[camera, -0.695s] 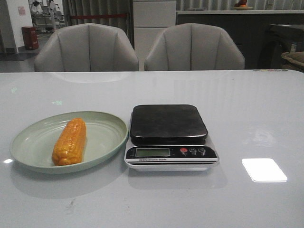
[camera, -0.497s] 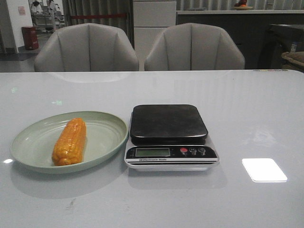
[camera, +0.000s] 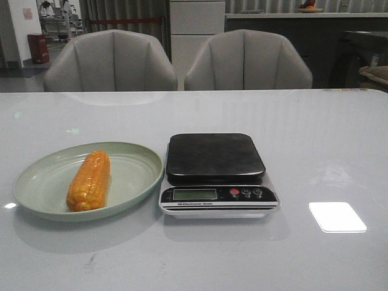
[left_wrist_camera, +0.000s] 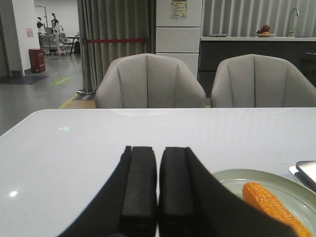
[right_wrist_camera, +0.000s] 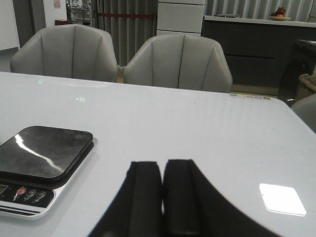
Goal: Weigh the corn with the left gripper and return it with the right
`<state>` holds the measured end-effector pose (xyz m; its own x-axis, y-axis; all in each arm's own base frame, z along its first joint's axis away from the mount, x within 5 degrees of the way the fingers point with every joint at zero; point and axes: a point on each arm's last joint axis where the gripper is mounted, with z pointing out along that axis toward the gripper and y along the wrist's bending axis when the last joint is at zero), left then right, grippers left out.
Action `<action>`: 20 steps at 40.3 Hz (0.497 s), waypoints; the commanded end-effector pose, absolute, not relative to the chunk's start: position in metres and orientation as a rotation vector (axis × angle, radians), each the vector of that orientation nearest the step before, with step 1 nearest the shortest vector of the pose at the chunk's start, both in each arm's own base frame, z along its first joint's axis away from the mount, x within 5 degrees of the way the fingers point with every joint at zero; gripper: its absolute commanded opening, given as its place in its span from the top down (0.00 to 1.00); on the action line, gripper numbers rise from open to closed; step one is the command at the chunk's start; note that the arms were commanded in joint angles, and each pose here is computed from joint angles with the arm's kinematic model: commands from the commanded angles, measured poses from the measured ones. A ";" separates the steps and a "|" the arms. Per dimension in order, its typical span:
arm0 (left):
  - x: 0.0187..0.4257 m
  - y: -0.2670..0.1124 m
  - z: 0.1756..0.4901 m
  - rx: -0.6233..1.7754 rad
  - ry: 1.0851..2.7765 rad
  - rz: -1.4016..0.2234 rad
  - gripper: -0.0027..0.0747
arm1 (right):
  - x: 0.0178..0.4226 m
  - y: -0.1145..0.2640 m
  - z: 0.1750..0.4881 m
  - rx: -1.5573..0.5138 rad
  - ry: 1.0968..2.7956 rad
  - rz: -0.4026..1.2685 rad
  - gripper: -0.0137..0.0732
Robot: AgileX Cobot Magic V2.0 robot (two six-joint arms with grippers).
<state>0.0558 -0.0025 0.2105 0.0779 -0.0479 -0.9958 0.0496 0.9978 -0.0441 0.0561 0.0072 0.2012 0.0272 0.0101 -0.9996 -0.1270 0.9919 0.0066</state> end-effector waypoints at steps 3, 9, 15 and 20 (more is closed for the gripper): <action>0.052 -0.003 0.223 0.010 1.346 -0.083 0.81 | 0.054 0.007 0.208 -0.096 1.446 0.098 0.65; 0.048 -0.003 0.236 -0.047 1.203 -0.166 0.81 | 0.054 0.007 0.208 -0.096 1.446 0.098 0.65; 0.044 -0.003 0.255 -0.056 1.177 -0.182 0.81 | 0.054 0.007 0.208 -0.096 1.446 0.098 0.65; 0.041 -0.002 0.279 -0.063 1.251 -0.176 0.81 | 0.054 0.007 0.208 -0.096 1.446 0.098 0.65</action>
<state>0.0478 -0.0026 0.2495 0.2438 -0.1391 -0.9598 0.0820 0.9891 -0.1225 0.0561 0.0072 0.2012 0.0272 0.0101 -0.9996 -0.1270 0.9919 0.0066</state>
